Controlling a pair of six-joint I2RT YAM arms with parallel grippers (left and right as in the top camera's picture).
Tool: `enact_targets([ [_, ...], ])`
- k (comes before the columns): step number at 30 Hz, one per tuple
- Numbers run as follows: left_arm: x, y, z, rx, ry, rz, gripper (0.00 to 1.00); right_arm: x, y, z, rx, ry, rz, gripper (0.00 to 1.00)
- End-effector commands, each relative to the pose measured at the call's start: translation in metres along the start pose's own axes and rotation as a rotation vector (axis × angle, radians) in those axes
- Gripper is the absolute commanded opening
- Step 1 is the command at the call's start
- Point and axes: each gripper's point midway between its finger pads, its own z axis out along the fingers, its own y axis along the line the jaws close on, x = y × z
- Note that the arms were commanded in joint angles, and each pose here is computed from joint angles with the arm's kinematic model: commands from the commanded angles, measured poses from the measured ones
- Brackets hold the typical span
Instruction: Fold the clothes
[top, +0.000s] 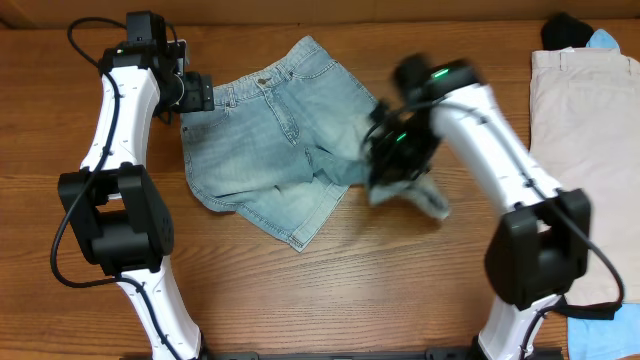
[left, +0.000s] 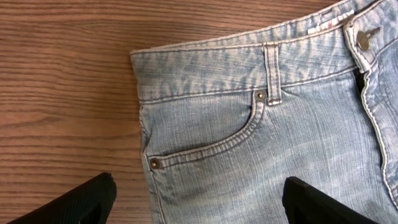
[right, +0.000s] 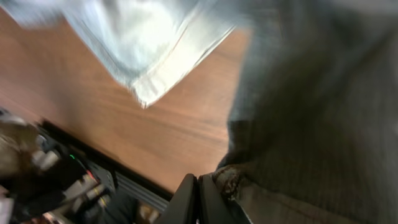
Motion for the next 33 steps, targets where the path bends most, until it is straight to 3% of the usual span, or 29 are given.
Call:
enact_targets([
  [1, -0.010, 0.001, -0.004, 0.005, -0.030, 0.024, 0.89, 0.024, 0.028, 0.032, 0.048, 0.073, 0.015, 0.04],
  [8, -0.010, -0.002, -0.004, 0.008, -0.030, 0.053, 0.89, 0.021, 0.033, 0.028, 0.074, 0.024, 0.041, 0.36],
  [9, -0.010, -0.002, -0.004, 0.008, -0.030, 0.053, 0.89, 0.014, 0.026, 0.023, 0.082, -0.010, 0.056, 0.42],
  [10, -0.010, -0.002, -0.004, 0.008, -0.030, 0.053, 0.89, -0.002, 0.006, 0.010, 0.107, -0.081, 0.114, 0.58],
  [13, -0.010, -0.002, -0.004, 0.008, -0.030, 0.053, 0.89, -0.023, -0.031, -0.005, 0.149, -0.164, 0.202, 0.75],
  [17, -0.012, -0.003, -0.004, 0.009, -0.037, 0.056, 0.89, -0.039, -0.082, -0.005, 0.172, -0.220, 0.288, 0.76],
  [19, -0.010, -0.008, -0.004, 0.012, -0.033, 0.066, 0.89, -0.038, -0.098, 0.006, 0.169, -0.221, 0.314, 0.53],
  [21, -0.009, -0.017, -0.003, 0.018, -0.030, 0.096, 0.89, -0.037, -0.108, 0.022, 0.163, -0.221, 0.321, 0.44],
  [33, -0.012, -0.069, -0.002, 0.050, -0.062, 0.229, 0.90, -0.041, -0.141, 0.081, 0.177, -0.308, 0.341, 0.39],
])
